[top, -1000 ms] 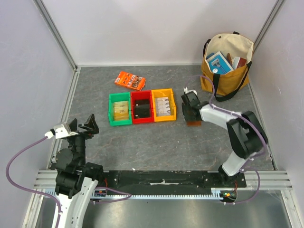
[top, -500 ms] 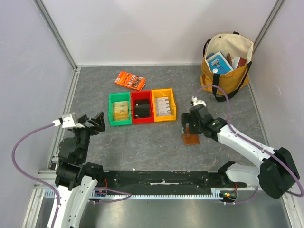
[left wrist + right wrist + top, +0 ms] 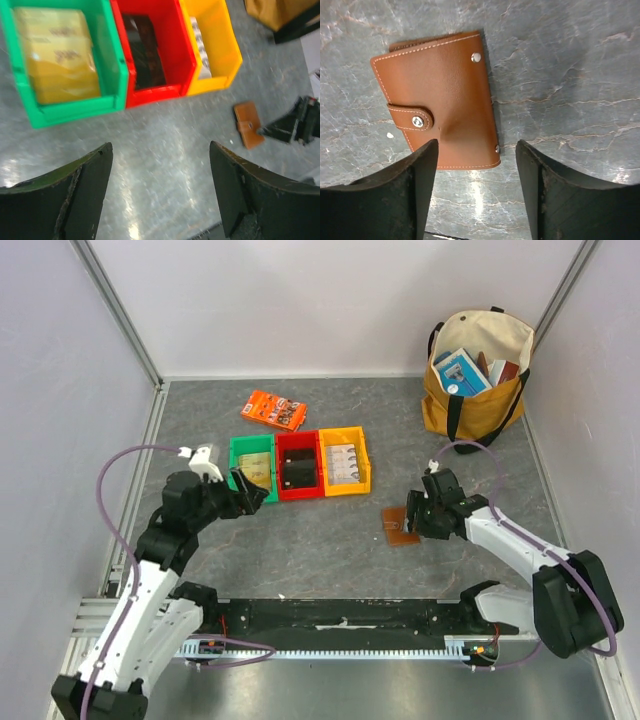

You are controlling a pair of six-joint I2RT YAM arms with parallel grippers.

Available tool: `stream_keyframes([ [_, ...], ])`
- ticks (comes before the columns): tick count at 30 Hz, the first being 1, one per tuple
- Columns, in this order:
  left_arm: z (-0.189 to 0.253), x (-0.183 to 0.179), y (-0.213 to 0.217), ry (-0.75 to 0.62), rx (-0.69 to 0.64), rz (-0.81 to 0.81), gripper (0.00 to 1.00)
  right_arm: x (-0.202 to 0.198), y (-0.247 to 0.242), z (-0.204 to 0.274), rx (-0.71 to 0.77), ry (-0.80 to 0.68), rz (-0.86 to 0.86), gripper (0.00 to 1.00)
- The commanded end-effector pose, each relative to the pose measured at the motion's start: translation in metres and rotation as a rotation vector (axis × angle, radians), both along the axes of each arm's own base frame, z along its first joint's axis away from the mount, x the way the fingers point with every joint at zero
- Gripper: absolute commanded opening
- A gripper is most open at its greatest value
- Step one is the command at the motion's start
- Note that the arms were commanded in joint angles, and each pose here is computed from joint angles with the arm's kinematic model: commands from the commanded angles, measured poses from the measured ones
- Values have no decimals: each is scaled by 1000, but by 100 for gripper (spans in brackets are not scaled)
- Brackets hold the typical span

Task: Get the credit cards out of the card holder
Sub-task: Open the card holder at the center of the board.

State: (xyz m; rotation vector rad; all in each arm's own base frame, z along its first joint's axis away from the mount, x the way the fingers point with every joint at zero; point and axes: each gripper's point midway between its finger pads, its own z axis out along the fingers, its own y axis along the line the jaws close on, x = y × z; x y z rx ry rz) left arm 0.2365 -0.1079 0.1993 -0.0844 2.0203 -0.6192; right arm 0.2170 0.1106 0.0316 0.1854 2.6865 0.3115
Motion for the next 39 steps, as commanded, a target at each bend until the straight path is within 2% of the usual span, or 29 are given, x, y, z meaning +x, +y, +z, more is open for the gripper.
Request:
stream_keyframes([
  [1,4,-19,-44,142,-141,-144,82,-6,19,-7,33,22,65,66],
  [9,-30,-36,-99,229,-22,-200,82,-16,83,-15,40,1,211,50],
  [14,-51,-43,-123,272,42,-197,82,-18,110,-2,75,-44,268,50],
  [18,-63,-51,-136,292,79,-204,82,-5,102,11,71,-112,224,54],
  [25,-75,-57,-149,304,142,-211,82,-7,106,-4,146,-55,288,57],
  [29,-83,-57,-159,315,187,-210,82,-16,110,-19,171,-10,309,54],
  [33,-94,-53,-168,334,227,-192,82,-23,109,-31,186,12,314,43],
  [39,-104,-46,-191,346,291,-185,81,-25,112,-29,229,-6,281,14],
])
